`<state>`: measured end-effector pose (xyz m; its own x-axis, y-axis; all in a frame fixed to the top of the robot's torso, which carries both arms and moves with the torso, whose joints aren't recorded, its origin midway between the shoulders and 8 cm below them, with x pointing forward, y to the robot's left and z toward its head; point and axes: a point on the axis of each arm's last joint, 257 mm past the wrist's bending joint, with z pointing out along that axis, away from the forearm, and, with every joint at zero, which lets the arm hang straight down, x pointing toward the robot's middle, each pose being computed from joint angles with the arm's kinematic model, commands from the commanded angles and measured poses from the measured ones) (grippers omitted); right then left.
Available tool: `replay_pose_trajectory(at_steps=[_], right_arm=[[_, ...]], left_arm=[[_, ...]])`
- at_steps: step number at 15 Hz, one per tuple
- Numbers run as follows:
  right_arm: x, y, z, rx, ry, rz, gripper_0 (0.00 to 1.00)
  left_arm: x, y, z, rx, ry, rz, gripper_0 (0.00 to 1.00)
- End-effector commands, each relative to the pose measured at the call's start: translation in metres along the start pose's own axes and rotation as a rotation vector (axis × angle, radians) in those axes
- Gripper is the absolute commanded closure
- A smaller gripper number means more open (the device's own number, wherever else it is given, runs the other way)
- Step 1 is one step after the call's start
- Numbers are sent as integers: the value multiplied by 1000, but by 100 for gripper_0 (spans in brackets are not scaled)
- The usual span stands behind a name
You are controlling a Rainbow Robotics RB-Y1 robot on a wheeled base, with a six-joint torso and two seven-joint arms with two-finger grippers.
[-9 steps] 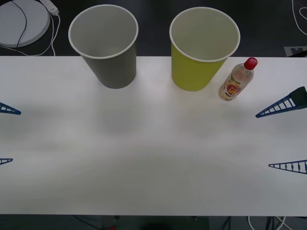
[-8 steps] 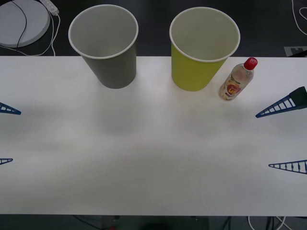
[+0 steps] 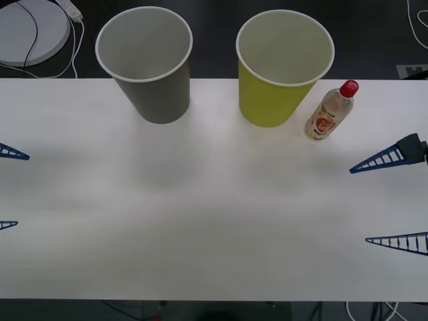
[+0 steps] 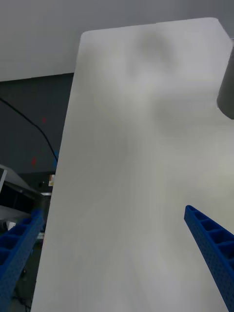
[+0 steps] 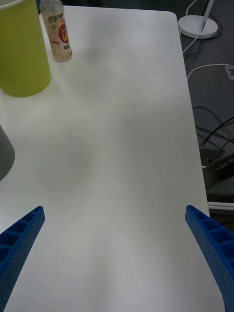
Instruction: Put the can into the green bin and the plastic bottle into the gray bin
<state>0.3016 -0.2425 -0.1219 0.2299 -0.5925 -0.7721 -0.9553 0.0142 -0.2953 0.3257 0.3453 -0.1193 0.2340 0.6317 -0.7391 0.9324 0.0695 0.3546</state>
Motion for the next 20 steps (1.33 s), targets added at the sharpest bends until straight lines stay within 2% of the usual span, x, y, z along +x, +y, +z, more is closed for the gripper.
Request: replay_pose_trajectory(at_steps=[1, 4, 11, 16, 20], right_arm=[[-8, -5, 0, 20, -30, 10, 0], [-14, -10, 2, 65, -67, 30, 0], [-5, -26, 10, 262, -76, 99, 0], [17, -28, 3, 377, -79, 215, 0], [37, -41, -8, 521, -92, 299, 0]], left_arm=[[0, 0, 0, 0, 0, 0, 0], [0, 0, 0, 0, 0, 0, 0], [0, 0, 0, 0, 0, 0, 0], [0, 0, 0, 0, 0, 0, 0], [0, 0, 0, 0, 0, 0, 0]])
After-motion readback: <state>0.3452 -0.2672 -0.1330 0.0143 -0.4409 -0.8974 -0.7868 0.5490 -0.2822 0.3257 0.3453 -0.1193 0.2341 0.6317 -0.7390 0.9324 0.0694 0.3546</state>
